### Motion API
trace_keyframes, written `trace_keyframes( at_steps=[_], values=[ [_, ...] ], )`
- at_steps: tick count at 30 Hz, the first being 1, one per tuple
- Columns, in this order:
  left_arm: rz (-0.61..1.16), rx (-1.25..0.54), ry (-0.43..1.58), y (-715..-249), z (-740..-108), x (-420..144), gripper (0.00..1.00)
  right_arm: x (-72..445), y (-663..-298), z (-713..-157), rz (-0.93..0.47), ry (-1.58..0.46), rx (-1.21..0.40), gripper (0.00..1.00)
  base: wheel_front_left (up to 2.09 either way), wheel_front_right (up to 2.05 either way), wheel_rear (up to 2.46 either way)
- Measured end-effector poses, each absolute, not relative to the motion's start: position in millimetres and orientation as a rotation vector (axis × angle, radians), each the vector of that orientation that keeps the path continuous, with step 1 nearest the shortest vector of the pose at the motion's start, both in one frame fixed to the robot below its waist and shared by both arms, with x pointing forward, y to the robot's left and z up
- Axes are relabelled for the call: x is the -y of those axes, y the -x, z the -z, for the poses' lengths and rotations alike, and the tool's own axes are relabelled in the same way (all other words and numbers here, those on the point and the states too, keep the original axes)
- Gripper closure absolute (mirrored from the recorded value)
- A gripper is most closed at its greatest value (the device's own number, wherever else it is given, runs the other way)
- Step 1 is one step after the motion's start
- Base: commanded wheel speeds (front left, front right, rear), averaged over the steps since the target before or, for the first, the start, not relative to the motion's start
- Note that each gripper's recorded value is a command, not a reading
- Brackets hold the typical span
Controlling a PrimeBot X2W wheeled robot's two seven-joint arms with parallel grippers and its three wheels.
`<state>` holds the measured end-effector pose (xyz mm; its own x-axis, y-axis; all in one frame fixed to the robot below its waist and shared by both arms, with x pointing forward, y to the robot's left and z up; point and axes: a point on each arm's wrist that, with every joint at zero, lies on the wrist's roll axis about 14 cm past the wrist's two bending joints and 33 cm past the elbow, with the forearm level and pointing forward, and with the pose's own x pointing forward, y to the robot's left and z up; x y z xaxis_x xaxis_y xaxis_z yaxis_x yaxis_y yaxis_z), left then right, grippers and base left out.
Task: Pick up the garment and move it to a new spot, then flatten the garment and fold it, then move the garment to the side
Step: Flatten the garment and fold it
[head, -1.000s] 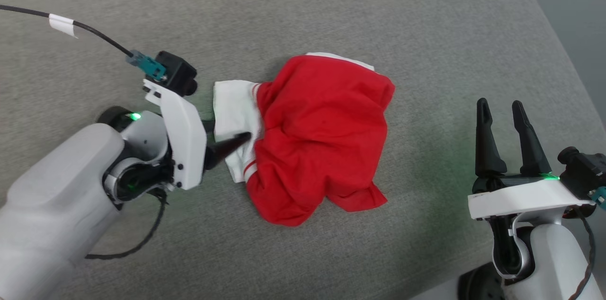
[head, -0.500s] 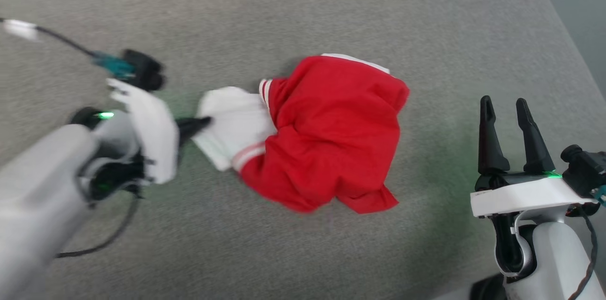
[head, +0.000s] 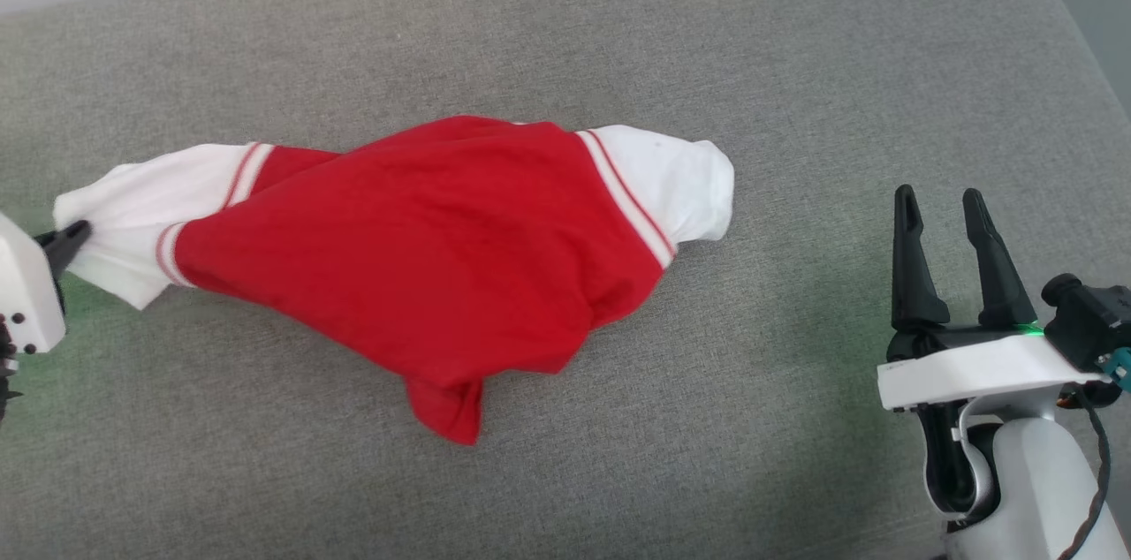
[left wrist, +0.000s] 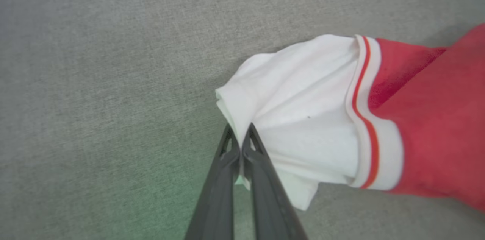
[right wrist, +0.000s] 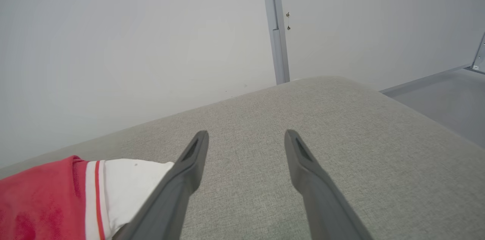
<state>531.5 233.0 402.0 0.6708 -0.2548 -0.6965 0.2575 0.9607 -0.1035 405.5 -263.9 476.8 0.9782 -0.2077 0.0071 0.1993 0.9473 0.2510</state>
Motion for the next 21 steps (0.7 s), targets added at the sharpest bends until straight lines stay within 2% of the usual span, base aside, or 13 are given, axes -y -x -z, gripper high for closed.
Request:
trace_keyframes(
  at_steps=[8, 9, 11, 12, 13, 14, 21],
  values=[
    [0.257, -0.767, 0.024, -527, -392, -233, 1.0, 268, -399, -477, 0.219, -0.226, 0.03, 0.0, 0.0, 0.0, 0.0],
    [0.257, -0.758, 0.029, -527, -393, -232, 0.95, 268, -398, -478, 0.219, -0.225, 0.03, 0.0, 0.0, 0.0, 0.0],
    [0.262, -0.738, 0.042, -526, -394, -228, 0.61, 268, -398, -478, 0.217, -0.218, 0.03, 0.0, 0.0, 0.0, 0.0],
    [0.261, -0.727, 0.047, -525, -394, -228, 0.37, 266, -398, -478, 0.211, -0.212, 0.029, 0.0, 0.0, 0.0, 0.0],
    [0.26, -0.712, 0.046, -524, -395, -229, 0.07, 264, -399, -478, 0.204, -0.208, 0.028, 0.0, 0.0, 0.0, 0.0],
    [0.256, -0.69, 0.048, -524, -398, -230, 0.0, 262, -400, -478, 0.196, -0.203, 0.027, 0.0, 0.0, 0.0, 0.0],
    [0.236, -0.472, 0.06, -510, -415, -229, 0.0, 239, -406, -459, 0.088, -0.144, -0.052, 0.0, 0.0, 0.0, 0.0]
  ],
)
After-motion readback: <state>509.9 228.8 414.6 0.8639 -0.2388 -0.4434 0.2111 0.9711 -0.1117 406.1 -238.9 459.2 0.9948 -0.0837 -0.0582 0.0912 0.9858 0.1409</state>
